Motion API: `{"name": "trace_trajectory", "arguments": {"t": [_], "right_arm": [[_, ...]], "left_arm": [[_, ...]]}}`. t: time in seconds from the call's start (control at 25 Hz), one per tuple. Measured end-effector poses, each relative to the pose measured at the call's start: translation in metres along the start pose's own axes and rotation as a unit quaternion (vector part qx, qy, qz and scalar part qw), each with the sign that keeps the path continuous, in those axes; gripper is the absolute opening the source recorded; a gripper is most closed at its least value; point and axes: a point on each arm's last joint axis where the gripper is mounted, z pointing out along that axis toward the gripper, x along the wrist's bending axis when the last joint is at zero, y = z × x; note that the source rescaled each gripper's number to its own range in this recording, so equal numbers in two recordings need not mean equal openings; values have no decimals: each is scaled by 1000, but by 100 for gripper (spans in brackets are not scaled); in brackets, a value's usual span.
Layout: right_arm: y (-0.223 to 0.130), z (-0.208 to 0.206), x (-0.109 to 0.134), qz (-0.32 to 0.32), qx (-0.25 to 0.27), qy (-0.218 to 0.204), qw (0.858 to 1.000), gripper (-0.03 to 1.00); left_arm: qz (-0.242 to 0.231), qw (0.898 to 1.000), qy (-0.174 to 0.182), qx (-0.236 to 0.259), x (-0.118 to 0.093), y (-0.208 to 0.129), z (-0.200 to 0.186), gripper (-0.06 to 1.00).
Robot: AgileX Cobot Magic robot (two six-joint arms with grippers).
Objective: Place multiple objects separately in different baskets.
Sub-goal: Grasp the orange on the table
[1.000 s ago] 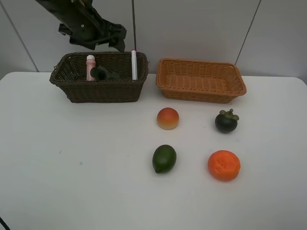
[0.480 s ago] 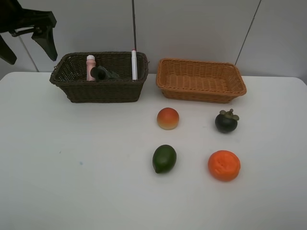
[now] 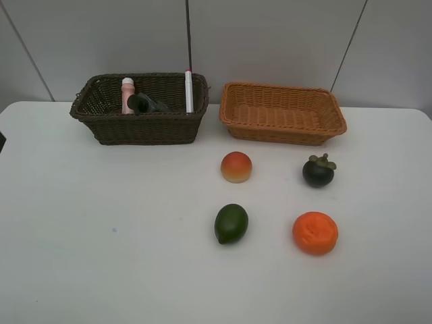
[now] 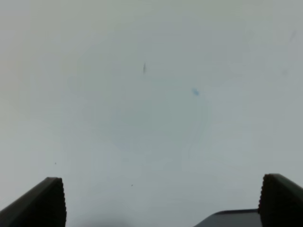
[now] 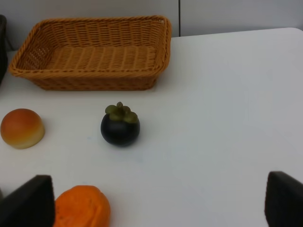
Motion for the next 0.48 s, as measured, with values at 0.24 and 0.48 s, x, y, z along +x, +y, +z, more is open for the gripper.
{"name": "trace_trajectory", "arguments": {"t": [0.24, 0.48], "right_arm": [[0, 0, 0, 0, 0, 0, 1000, 94], [0, 0, 0, 0, 0, 0, 1000, 94]], "left_arm": [[32, 993, -21, -113, 15, -93, -10, 100], [82, 967, -44, -237, 25, -154, -3, 100]]}}
